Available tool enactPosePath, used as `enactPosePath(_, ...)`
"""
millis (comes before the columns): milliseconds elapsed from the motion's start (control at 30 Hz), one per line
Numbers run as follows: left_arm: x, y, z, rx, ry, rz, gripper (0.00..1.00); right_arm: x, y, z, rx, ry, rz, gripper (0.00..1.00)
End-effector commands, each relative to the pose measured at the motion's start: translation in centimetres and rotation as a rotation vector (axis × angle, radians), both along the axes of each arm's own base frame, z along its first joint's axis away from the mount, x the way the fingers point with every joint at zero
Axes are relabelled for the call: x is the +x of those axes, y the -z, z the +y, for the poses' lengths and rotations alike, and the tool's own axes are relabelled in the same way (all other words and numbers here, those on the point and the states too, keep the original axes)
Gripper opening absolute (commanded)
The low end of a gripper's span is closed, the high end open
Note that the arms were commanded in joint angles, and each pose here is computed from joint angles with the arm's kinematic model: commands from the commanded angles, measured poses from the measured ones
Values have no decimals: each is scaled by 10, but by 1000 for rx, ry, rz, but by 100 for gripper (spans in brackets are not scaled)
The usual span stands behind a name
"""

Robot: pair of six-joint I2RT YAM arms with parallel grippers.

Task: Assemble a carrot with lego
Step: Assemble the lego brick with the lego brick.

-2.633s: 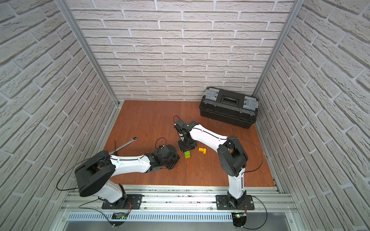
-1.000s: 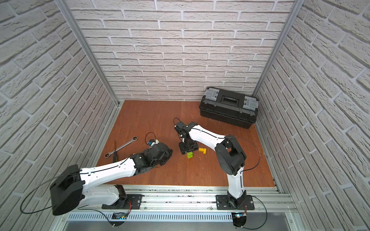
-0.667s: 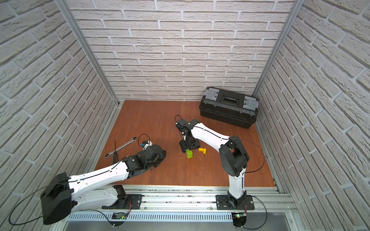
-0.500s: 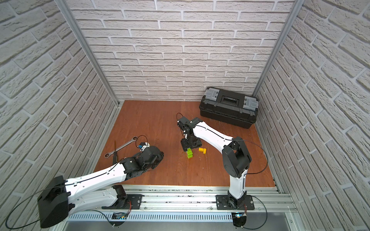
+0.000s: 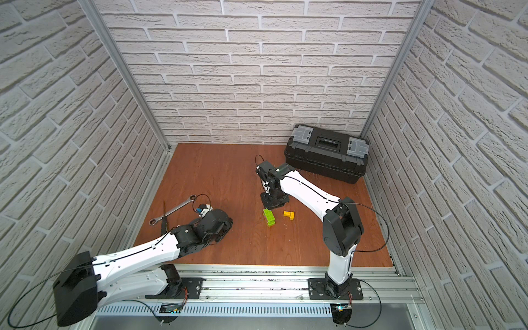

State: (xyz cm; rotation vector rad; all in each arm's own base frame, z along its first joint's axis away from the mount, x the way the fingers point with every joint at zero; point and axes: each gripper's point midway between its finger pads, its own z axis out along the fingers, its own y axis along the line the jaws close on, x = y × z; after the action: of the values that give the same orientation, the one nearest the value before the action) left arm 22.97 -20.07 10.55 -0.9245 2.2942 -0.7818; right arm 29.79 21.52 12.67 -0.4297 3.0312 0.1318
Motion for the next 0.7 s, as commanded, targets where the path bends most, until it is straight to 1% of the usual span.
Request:
enactPosePath(0, 0, 6, 5, 17, -12, 3, 0, 6, 4, 7, 20, -14, -5, 24)
enactPosePath(267, -1, 7, 7, 16, -19, 7, 0, 7, 17, 12, 27, -30, 21, 21)
enactPosePath(667, 0, 10, 7, 22, -27, 19, 0, -6, 38, 13, 38, -23, 74, 19)
